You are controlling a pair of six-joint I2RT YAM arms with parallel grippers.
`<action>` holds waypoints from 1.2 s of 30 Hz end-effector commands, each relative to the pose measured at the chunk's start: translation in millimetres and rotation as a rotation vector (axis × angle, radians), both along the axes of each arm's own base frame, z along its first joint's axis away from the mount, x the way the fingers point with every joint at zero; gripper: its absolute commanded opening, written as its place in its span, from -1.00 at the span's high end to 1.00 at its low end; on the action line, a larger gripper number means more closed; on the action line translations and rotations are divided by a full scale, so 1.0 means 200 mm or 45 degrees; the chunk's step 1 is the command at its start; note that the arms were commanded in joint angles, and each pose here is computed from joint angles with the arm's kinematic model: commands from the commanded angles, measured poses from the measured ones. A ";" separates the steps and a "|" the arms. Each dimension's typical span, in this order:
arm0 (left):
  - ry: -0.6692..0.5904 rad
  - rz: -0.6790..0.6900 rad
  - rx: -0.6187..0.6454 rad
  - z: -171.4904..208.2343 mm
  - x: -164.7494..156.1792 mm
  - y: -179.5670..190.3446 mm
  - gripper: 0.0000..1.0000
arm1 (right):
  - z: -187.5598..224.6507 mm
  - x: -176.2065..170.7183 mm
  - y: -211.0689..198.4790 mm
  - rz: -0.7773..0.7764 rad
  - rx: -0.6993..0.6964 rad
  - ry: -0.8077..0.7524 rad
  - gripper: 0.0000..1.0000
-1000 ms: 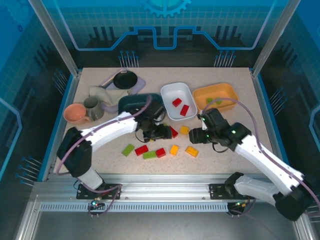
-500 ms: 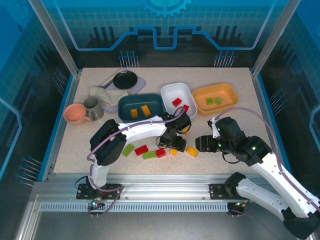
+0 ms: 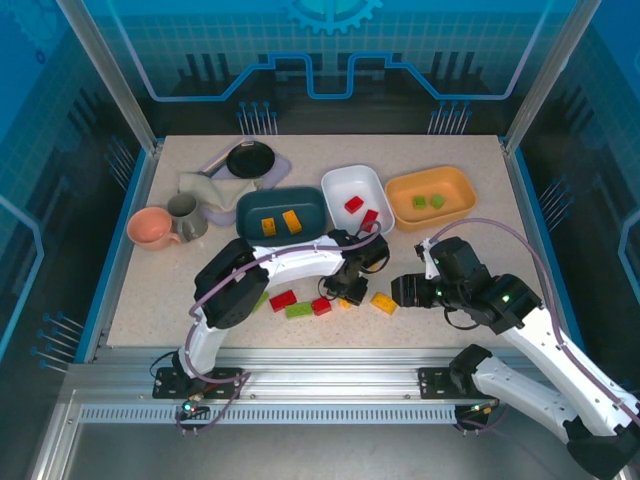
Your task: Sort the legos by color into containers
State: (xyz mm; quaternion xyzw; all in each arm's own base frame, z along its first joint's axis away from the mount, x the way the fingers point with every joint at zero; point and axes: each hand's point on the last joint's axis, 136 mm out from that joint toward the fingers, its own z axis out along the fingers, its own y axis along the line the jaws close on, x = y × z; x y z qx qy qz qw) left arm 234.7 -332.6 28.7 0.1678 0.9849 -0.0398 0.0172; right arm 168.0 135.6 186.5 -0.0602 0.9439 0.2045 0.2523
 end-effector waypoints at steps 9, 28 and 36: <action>-0.214 0.449 -0.226 0.53 0.55 0.39 0.44 | 0.12 0.13 0.20 0.122 0.122 -0.067 -0.30; -0.113 0.798 -0.261 0.26 1.23 0.63 -0.13 | 0.09 0.45 0.47 0.187 0.018 -0.045 -0.33; -0.250 0.833 -0.342 0.64 1.09 0.72 -0.46 | -0.04 0.35 0.69 0.545 -0.203 -0.074 -0.38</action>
